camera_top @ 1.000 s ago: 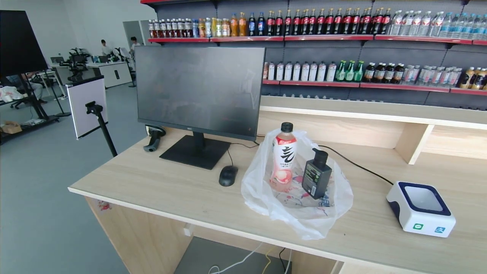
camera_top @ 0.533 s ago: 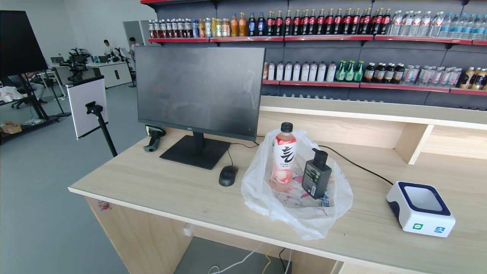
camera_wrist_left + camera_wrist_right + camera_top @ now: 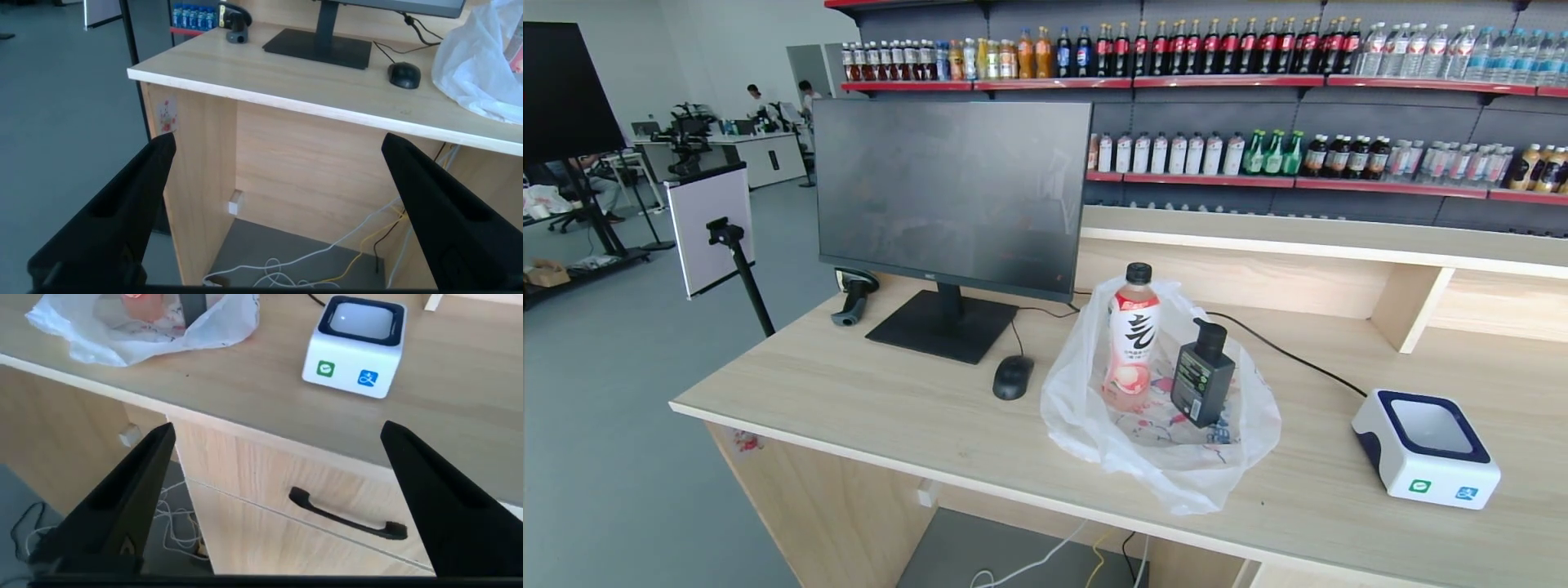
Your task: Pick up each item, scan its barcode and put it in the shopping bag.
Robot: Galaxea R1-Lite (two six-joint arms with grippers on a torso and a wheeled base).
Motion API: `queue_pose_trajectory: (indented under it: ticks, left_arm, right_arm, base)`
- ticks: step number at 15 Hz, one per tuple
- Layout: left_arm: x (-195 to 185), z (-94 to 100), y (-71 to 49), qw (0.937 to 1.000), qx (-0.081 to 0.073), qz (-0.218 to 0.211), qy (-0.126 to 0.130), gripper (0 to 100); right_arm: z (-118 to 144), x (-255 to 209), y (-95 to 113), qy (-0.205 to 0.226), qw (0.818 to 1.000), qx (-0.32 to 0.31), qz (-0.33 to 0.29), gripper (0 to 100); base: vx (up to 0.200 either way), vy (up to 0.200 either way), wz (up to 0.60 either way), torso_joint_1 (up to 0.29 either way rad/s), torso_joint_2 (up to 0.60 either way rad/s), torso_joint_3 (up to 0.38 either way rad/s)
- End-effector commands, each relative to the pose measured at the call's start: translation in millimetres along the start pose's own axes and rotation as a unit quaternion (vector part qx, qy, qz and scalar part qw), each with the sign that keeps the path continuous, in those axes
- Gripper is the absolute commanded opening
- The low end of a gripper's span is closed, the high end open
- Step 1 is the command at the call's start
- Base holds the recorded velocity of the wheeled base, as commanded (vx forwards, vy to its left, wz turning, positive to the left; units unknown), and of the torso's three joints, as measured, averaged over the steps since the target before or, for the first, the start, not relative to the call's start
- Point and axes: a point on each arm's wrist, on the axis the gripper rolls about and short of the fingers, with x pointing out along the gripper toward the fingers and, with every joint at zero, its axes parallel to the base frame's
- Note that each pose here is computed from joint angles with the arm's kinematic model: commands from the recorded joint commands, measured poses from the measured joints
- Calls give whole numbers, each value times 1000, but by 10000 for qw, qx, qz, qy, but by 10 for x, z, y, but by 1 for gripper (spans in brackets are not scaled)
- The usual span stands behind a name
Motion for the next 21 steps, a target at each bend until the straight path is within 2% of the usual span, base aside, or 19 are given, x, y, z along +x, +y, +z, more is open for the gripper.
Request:
queue_pose_trajectory:
  ticks: [1, 2, 4, 8, 16, 18, 21]
  left_arm:
    - [0, 0, 0, 10000, -6, 0, -2, 100]
    - [0, 0, 0, 10000, -6, 0, -2, 100]
    - [0, 0, 0, 10000, -6, 8, -2, 100]
    - [0, 0, 0, 10000, -6, 8, -2, 100]
    - [0, 0, 0, 10000, -6, 0, -2, 100]
    - [0, 0, 0, 10000, -6, 0, -2, 100]
    - [0, 0, 0, 10000, 2, 8, -2, 100]
  right_arm:
    - [4, 13, 16, 104, 9988, 74, -463, 100]
    - [-28, -69, 26, -395, 9981, 57, -460, 100]
    - [-106, -46, 32, -736, 9960, 28, -510, 100]
    - [-124, -40, 30, -687, 9959, 179, -558, 100]
    - [-124, -40, 30, -688, 9958, 195, -565, 100]
    - [-124, -40, 30, -688, 9959, 187, -558, 100]
    - [-124, -40, 30, -689, 9958, 218, -563, 100]
  base:
    - [0, 0, 0, 0, 0, 0]
    - [0, 0, 0, 0, 0, 0]
    - [0, 0, 0, 0, 0, 0]
    - [0, 0, 0, 0, 0, 0]
    - [-200, 0, 0, 4, 2, 1]
    - [0, 0, 0, 0, 0, 0]
    - [0, 0, -600, 1, 1, 1]
